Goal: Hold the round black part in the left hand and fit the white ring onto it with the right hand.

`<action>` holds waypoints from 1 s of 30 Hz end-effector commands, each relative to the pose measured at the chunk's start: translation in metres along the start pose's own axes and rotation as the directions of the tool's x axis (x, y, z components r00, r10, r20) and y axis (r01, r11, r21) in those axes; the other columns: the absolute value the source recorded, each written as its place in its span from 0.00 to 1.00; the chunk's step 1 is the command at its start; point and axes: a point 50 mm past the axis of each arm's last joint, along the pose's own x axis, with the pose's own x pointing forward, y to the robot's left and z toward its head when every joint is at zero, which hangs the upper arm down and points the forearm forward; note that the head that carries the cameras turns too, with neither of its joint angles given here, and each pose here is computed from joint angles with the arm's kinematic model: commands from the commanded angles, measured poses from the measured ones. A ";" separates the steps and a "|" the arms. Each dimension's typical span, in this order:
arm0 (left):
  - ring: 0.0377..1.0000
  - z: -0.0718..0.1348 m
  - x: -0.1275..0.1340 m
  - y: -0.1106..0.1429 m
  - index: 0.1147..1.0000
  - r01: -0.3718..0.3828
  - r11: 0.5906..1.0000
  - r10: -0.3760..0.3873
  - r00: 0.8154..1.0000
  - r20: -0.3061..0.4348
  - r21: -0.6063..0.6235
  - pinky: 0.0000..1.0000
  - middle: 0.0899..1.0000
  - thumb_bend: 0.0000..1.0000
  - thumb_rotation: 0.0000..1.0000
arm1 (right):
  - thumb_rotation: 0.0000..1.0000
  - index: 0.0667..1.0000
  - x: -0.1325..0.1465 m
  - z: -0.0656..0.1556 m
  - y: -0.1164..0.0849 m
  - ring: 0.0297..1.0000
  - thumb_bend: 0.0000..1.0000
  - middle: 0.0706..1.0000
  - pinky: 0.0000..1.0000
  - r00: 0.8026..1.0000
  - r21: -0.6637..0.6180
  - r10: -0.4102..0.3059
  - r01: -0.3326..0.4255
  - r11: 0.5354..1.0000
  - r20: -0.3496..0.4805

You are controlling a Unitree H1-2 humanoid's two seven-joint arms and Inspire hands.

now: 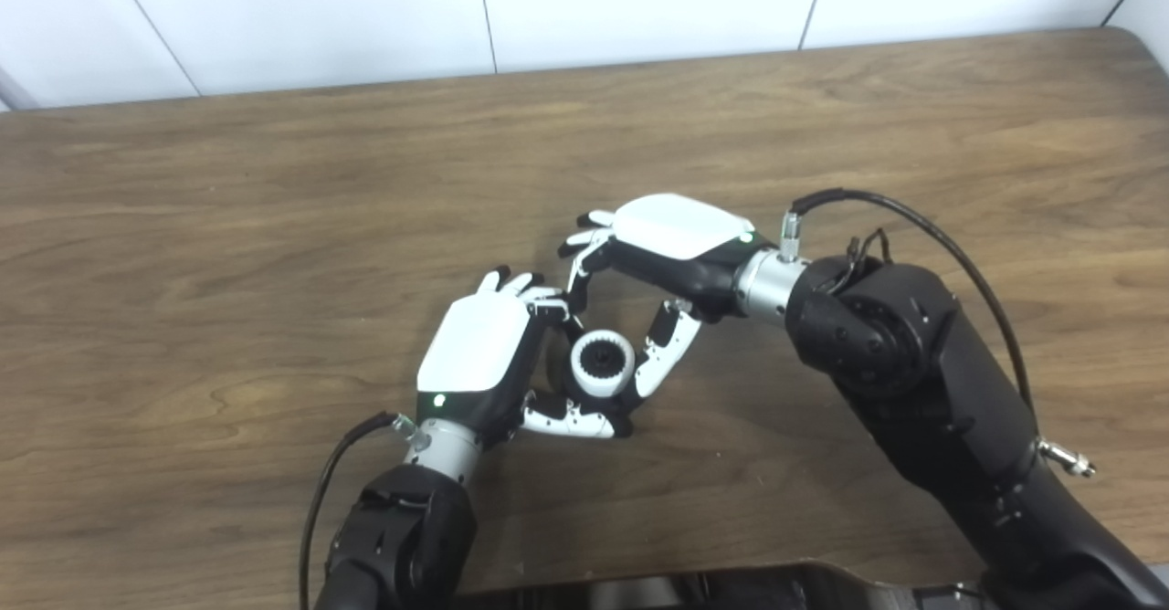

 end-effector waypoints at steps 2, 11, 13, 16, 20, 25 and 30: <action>0.91 0.002 0.003 -0.004 0.41 0.033 0.999 -0.033 0.999 0.006 0.007 1.00 0.76 0.53 0.06 | 0.26 0.62 -0.012 -0.004 -0.020 0.99 0.96 0.89 0.91 0.997 -0.027 -0.077 0.077 0.997 0.005; 0.91 -0.002 0.004 -0.004 0.41 0.032 0.999 -0.032 0.999 0.001 0.010 1.00 0.77 0.53 0.06 | 0.22 0.62 -0.036 -0.030 -0.040 1.00 0.94 0.90 0.94 0.990 -0.012 -0.113 0.112 0.994 -0.086; 0.91 -0.003 0.004 -0.004 0.41 0.033 0.999 -0.033 0.999 -0.003 0.013 1.00 0.77 0.53 0.06 | 0.23 0.62 -0.040 -0.035 -0.044 1.00 0.93 0.91 0.94 0.988 -0.008 -0.118 0.118 0.993 -0.104; 0.90 -0.004 0.003 -0.004 0.41 0.029 1.000 -0.029 1.000 -0.004 0.010 1.00 0.77 0.53 0.06 | 0.22 0.62 -0.046 -0.043 -0.050 1.00 0.92 0.91 0.95 0.984 0.007 -0.123 0.125 0.992 -0.131; 0.90 -0.006 0.004 -0.004 0.41 0.027 1.000 -0.027 1.000 -0.009 0.010 1.00 0.76 0.52 0.06 | 0.25 0.63 -0.051 -0.052 -0.056 1.00 0.91 0.92 0.94 0.979 -0.025 -0.135 0.133 0.991 -0.150; 0.90 -0.008 0.005 -0.003 0.41 0.026 1.000 -0.026 0.999 -0.022 0.006 1.00 0.76 0.52 0.06 | 0.26 0.62 -0.054 -0.060 -0.059 1.00 0.93 0.90 0.94 0.972 -0.043 -0.156 0.150 0.988 -0.176; 0.90 -0.010 0.005 -0.002 0.42 0.022 1.000 -0.022 0.999 -0.024 0.013 1.00 0.76 0.52 0.06 | 0.26 0.62 -0.055 -0.066 -0.057 0.99 0.94 0.90 0.93 0.967 -0.046 -0.167 0.161 0.986 -0.194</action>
